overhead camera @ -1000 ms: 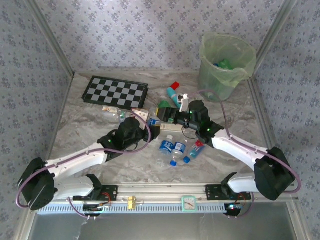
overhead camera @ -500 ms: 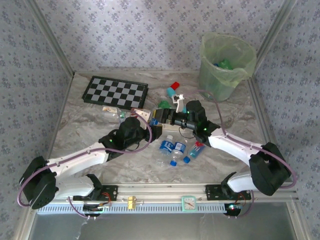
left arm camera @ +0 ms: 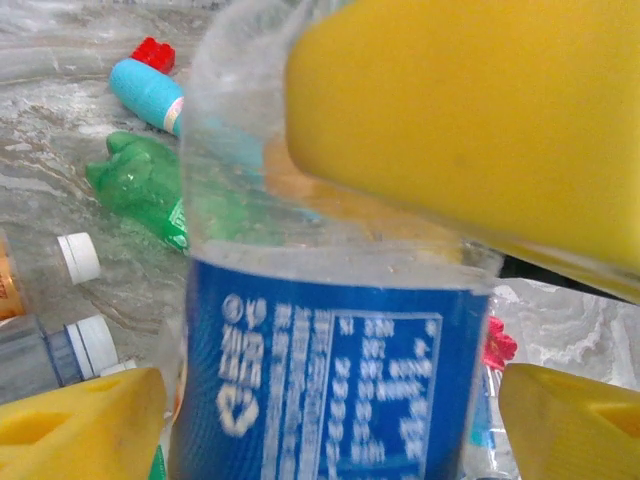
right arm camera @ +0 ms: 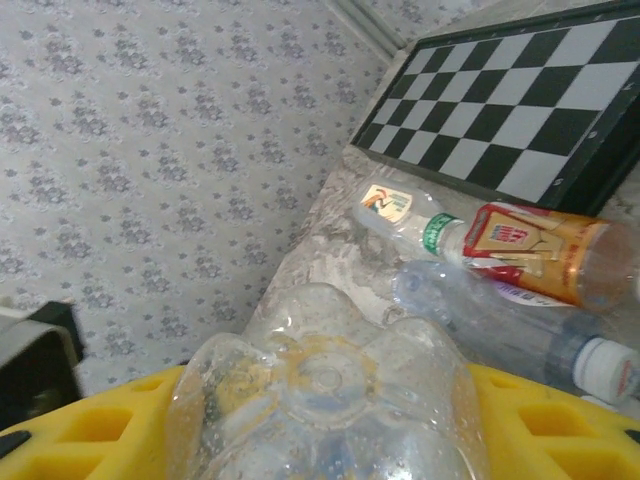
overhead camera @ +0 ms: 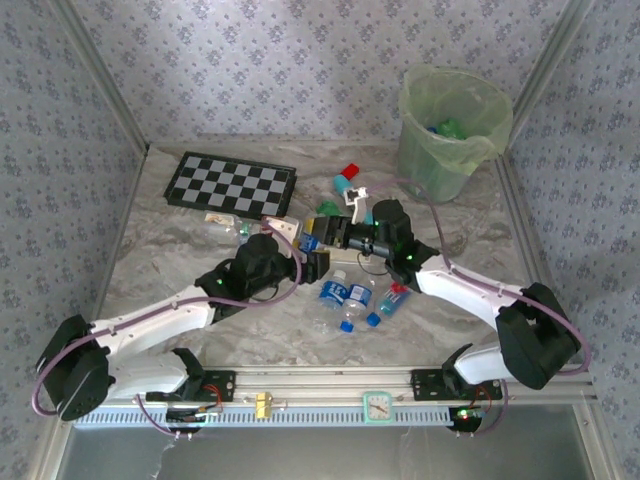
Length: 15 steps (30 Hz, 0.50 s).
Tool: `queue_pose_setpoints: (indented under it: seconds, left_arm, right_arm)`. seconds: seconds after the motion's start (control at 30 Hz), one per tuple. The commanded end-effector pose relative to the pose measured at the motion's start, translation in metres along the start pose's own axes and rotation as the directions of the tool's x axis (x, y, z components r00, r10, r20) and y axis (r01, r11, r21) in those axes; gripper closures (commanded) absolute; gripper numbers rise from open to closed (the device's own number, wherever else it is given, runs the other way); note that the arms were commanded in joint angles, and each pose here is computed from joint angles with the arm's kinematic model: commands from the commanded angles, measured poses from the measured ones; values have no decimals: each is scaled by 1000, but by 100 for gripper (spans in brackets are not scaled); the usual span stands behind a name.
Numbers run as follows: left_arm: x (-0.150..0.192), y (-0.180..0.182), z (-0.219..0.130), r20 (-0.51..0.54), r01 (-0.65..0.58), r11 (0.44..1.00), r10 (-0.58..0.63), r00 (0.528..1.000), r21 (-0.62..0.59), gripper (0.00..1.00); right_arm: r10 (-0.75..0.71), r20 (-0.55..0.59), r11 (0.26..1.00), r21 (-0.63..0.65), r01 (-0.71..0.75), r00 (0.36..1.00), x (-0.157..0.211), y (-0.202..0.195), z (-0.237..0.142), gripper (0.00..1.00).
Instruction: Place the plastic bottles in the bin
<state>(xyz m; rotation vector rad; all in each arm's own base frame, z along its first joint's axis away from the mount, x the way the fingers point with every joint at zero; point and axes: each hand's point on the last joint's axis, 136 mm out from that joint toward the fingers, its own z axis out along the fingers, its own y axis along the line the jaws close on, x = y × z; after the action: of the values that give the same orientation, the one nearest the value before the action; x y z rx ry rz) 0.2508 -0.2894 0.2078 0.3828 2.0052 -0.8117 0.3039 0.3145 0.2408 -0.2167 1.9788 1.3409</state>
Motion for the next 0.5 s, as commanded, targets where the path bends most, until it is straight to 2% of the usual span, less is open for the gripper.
queue_pose_setpoints:
  seconds: [0.0, 0.2, 0.33, 0.47]
  left_arm:
    - [-23, -2, -12, 88, 13, 1000, -12, 996, -11, 10]
    - [-20, 32, -14, 93, 91, 987, -79, 992, -129, 0]
    - [-16, 65, -13, 96, 202, 959, -186, 978, -199, 0]
    - [-8, 92, -14, 99, 307, 921, -291, 952, -239, 0]
  right_arm:
    - [-58, 38, 997, 51, 57, 998, -25, -4, -9, 47]
    - [-191, 95, 953, 257, 161, 977, -74, -26, -50, 46]
    - [-289, 159, 904, 368, 215, 944, -127, -26, -87, 47]
    - [-423, 226, 829, 487, 274, 877, -186, -16, -124, 47]
